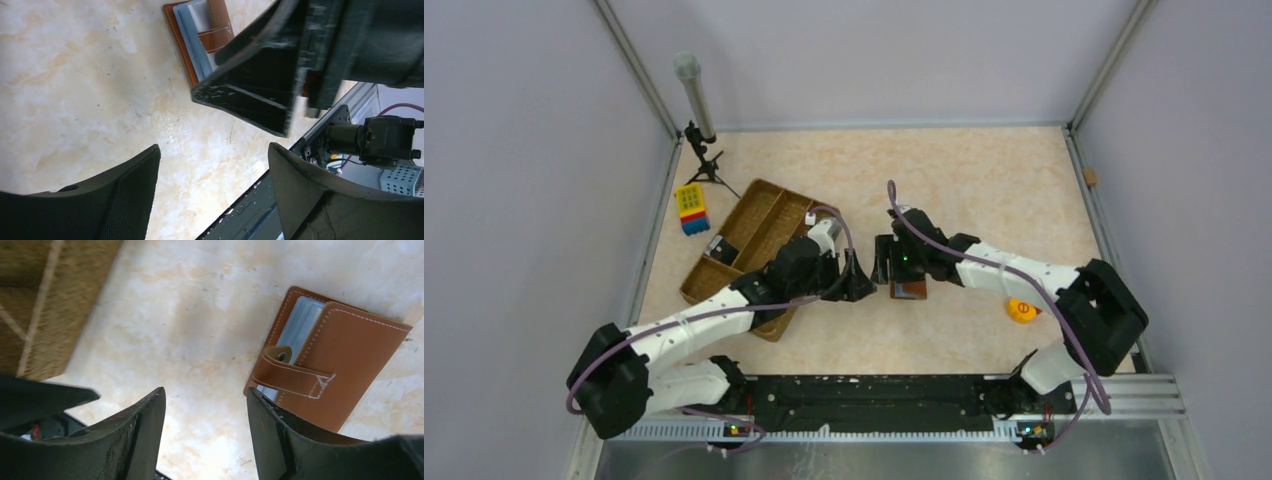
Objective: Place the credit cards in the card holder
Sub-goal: Close the card holder at the center of the board.
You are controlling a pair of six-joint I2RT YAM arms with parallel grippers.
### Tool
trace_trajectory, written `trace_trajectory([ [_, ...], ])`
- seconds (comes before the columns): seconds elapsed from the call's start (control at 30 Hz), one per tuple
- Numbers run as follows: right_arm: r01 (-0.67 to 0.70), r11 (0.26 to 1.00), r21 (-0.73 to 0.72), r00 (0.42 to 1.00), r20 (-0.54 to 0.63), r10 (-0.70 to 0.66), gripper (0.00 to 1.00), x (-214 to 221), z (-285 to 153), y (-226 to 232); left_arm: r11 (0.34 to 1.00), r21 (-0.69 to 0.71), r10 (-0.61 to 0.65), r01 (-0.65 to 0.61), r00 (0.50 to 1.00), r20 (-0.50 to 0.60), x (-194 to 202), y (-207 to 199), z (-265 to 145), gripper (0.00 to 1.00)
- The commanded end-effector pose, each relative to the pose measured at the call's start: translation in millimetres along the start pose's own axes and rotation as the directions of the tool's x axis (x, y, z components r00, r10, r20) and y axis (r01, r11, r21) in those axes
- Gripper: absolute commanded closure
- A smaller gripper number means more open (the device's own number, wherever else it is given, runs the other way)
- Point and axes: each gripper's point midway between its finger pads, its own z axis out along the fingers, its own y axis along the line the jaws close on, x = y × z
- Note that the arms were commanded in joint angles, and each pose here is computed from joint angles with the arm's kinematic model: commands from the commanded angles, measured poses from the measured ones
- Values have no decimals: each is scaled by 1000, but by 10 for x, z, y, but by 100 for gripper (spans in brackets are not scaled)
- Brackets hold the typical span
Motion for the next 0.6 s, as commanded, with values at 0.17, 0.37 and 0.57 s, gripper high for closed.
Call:
trace_trajectory([
  [0.17,47,998,-29,964,265,-38,32,-676,-995,95,999,-35,11,-6,992,126,-452,-161,-143,18],
  [0.37,-127,990,61,942,319,102,32,-726,-1069,-757,1000,2,-12,12,999,47,-432,-263,148,18],
  [0.57,-176,983,53,963,216,161,37,-402,-691,-1073,998,13,-69,69,998,-1,-404,-254,540,18],
])
